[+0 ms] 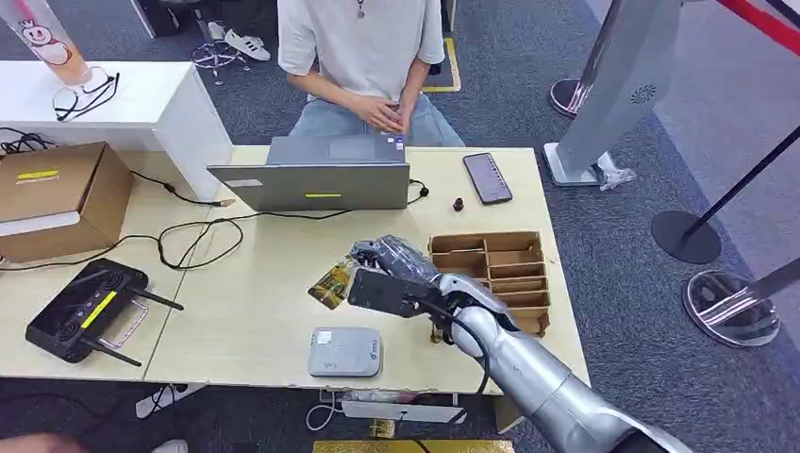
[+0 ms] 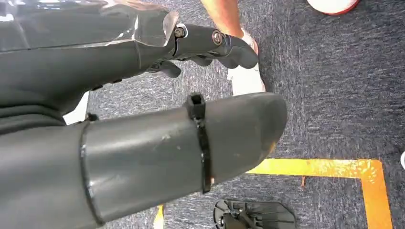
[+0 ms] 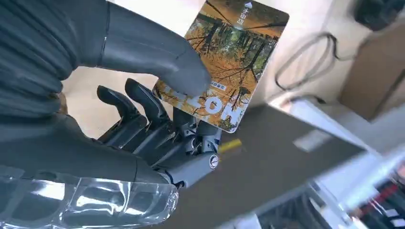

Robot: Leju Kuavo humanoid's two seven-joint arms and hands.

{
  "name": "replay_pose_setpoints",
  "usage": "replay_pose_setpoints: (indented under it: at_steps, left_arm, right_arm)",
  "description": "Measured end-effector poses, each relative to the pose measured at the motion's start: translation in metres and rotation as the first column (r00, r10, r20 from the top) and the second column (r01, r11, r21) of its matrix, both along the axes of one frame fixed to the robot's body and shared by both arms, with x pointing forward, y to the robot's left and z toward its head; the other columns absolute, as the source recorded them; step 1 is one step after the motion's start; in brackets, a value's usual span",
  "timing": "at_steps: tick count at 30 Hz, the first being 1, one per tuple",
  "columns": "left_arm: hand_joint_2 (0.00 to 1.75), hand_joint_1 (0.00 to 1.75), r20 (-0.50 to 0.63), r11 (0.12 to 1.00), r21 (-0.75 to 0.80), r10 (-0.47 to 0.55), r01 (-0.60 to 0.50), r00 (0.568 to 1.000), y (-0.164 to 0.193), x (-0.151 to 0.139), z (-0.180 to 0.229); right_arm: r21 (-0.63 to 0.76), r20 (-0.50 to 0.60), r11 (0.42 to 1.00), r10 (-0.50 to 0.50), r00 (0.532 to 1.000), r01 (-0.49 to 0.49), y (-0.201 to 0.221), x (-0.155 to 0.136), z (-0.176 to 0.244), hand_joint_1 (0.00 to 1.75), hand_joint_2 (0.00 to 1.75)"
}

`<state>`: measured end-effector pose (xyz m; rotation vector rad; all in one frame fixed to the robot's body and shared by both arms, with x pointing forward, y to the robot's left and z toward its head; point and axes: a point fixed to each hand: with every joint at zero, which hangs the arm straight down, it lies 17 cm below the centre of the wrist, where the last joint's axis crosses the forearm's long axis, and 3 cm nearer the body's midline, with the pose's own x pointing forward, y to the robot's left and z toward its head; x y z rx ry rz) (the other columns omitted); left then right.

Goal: Pass the card to the sensor for recognition and then transmit it.

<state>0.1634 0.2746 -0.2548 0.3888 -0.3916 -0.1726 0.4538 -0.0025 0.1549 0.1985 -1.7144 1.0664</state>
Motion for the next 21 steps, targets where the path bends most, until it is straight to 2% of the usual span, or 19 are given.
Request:
replay_pose_setpoints:
  at_steps: [5,9,21]
  left_arm:
    - [0.0,0.0,0.001,1.0,0.001,0.004,-0.004,1.0,0.0,-0.001,0.0]
    - [0.0,0.0,0.005,1.0,0.003,0.006,-0.006,1.0,0.001,-0.002,0.0]
    - [0.0,0.0,0.012,1.0,0.004,0.012,-0.012,1.0,0.002,-0.003,0.0]
  right_arm:
    - [0.078,0.121,0.996,-0.06,0.991,0.051,-0.013,0.004,0.035,1.75,1.75]
    - [0.121,0.227,0.988,-0.126,0.966,0.101,-0.025,0.007,0.059,1.75,1.75]
    - [0.207,0.41,0.959,-0.266,0.872,0.195,-0.047,0.015,0.104,1.75,1.75]
